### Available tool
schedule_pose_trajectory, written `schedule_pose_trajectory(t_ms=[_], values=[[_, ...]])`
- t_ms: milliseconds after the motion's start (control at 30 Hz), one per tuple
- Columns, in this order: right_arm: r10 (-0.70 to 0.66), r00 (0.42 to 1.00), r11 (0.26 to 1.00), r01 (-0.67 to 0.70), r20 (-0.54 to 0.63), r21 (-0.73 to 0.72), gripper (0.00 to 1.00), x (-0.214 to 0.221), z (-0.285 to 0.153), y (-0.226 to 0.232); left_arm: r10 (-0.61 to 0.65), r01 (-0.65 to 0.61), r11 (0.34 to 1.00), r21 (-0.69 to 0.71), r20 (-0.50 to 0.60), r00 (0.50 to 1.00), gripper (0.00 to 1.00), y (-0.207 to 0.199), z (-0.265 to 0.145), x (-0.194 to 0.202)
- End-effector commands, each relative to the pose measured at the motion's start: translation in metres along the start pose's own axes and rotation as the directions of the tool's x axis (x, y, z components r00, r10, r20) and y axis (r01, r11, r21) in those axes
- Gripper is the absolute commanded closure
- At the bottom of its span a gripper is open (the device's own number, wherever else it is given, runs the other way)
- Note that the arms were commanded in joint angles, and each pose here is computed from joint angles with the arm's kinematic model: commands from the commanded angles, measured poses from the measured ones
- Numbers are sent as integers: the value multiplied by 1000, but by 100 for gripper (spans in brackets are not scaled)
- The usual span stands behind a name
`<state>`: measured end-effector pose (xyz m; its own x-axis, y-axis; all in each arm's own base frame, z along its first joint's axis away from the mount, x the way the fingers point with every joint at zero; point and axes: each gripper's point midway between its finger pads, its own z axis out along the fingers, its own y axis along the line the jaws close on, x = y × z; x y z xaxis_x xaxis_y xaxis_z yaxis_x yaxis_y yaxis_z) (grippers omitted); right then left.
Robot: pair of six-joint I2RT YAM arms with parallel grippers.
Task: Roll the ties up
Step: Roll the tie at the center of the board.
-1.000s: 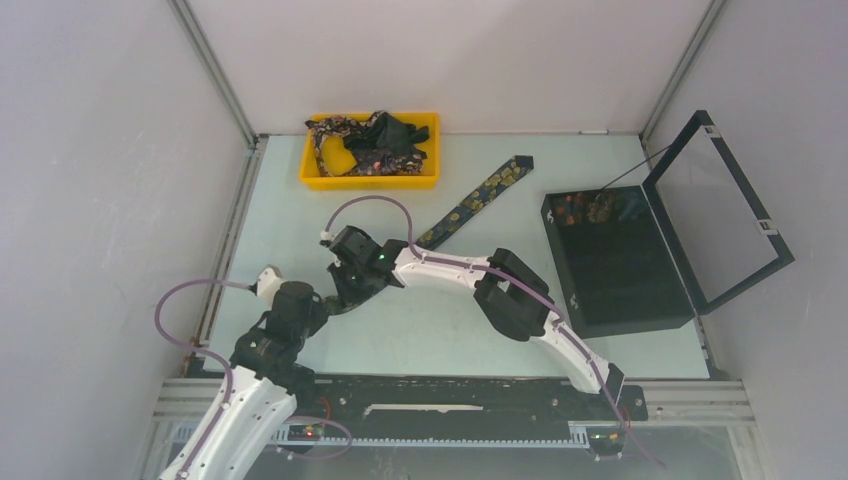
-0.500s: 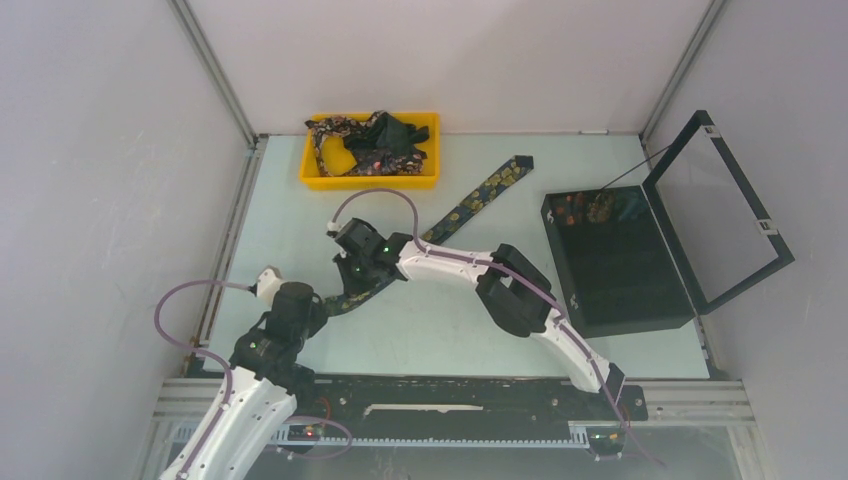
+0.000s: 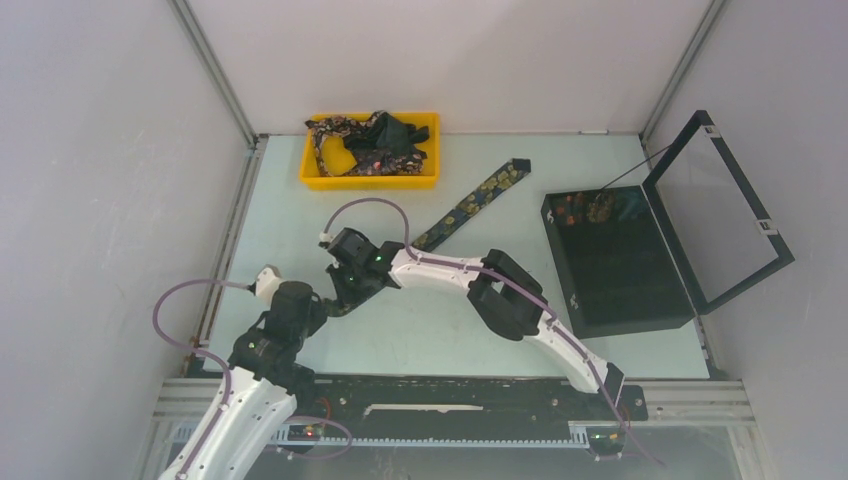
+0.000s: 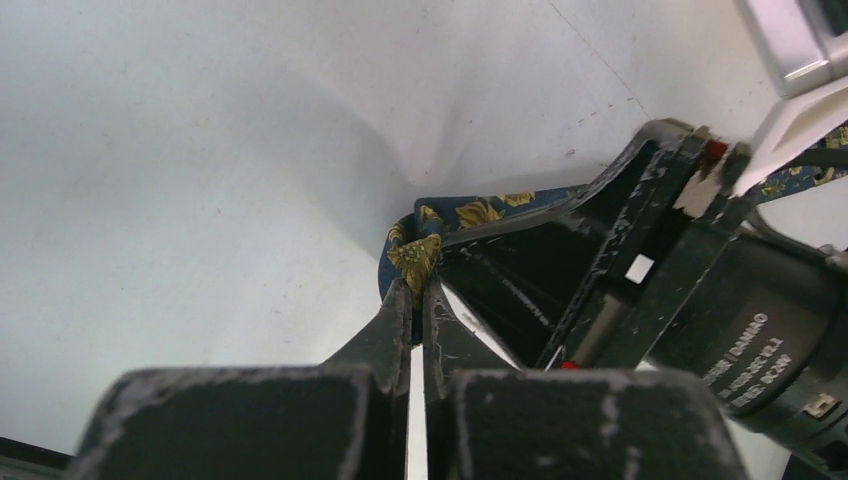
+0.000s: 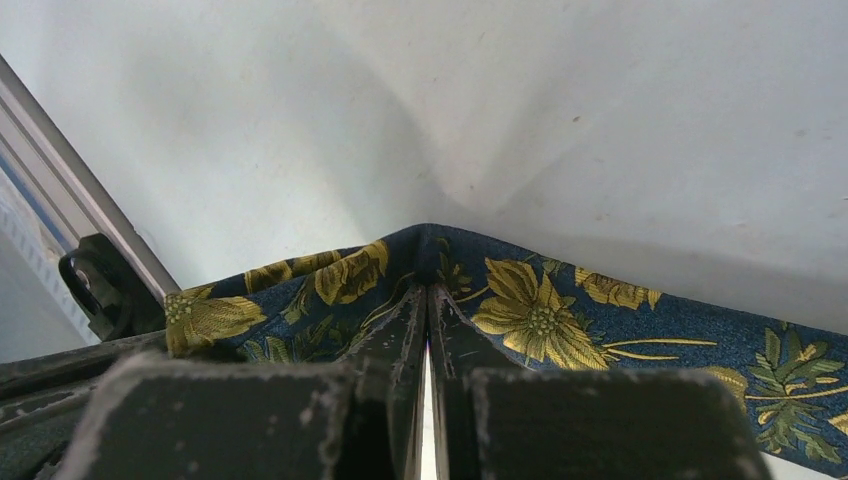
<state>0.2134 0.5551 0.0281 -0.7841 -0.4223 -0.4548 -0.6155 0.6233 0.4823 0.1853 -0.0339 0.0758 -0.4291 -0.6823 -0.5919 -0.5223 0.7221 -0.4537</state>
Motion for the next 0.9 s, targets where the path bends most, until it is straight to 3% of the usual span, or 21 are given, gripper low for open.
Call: schedule_pose_trajectory(t_ms=[0, 533, 867], values=[[-19, 1000, 998, 20, 24, -58, 95, -7, 0, 26, -15, 14, 1000, 25, 63, 998, 100, -12, -8, -21], [-25, 1000, 973, 29, 18, -231, 95, -9, 3, 58, 33, -33, 999, -7, 73, 997, 100, -15, -7, -29], [11, 997, 976, 6, 75, -218, 95, -24, -31, 29, 81, -80, 996, -35, 31, 996, 100, -21, 9, -23]])
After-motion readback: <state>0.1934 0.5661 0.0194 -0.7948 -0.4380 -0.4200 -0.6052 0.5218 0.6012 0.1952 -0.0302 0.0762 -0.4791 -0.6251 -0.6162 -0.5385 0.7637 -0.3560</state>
